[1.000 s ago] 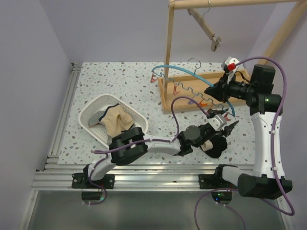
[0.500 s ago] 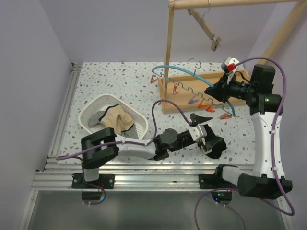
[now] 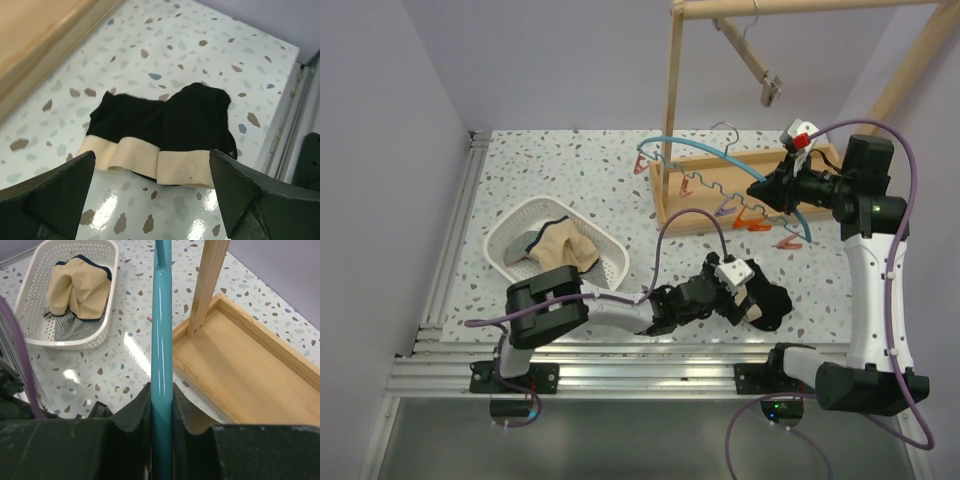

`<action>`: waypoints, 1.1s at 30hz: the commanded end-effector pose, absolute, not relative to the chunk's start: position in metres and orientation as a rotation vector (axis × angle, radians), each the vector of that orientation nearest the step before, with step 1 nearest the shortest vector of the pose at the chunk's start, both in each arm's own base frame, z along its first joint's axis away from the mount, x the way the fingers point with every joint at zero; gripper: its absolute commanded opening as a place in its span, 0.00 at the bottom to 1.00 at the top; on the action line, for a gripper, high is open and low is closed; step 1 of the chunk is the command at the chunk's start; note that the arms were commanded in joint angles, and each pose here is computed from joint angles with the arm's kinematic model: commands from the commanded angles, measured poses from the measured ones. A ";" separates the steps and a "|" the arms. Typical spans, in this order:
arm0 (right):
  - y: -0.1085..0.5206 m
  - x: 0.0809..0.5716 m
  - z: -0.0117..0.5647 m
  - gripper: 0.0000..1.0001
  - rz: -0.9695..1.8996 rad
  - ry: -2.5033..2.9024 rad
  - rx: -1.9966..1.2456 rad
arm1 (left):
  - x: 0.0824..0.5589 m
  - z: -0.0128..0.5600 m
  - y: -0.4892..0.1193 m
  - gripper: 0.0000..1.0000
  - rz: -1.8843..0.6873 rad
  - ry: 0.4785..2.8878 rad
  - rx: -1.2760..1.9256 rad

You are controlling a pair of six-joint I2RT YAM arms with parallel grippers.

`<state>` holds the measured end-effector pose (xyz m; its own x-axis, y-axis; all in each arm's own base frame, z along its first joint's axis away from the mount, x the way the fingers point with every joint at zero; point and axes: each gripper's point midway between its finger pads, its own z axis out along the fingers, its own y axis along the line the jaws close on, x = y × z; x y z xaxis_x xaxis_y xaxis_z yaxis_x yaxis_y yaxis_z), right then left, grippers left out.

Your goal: Remove the underwear clipped to the hanger

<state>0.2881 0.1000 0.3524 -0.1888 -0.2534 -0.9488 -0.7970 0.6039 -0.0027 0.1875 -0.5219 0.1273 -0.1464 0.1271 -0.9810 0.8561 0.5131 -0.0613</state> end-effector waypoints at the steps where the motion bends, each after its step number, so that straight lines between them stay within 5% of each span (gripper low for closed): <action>1: 0.101 0.287 0.367 0.00 0.583 1.672 -0.891 | 0.219 0.124 -0.519 0.99 -0.745 1.804 0.516; 13: 0.100 0.289 0.366 0.00 0.586 1.678 -0.884 | 0.260 0.049 -0.506 1.00 -0.726 2.358 -0.039; 23: 0.101 0.289 0.367 0.00 0.585 1.675 -0.882 | 0.255 0.021 -0.508 0.94 -0.738 2.453 -0.128; 29: 0.100 0.288 0.367 0.00 0.581 1.671 -0.881 | 0.251 0.008 -0.507 0.59 -0.757 2.466 -0.134; 30: 0.100 0.289 0.367 0.00 0.582 1.675 -0.879 | 0.249 0.008 -0.502 0.41 -0.763 2.464 -0.130; 33: 0.100 0.289 0.366 0.00 0.583 1.676 -0.879 | 0.248 0.021 -0.499 0.14 -0.836 2.390 -0.110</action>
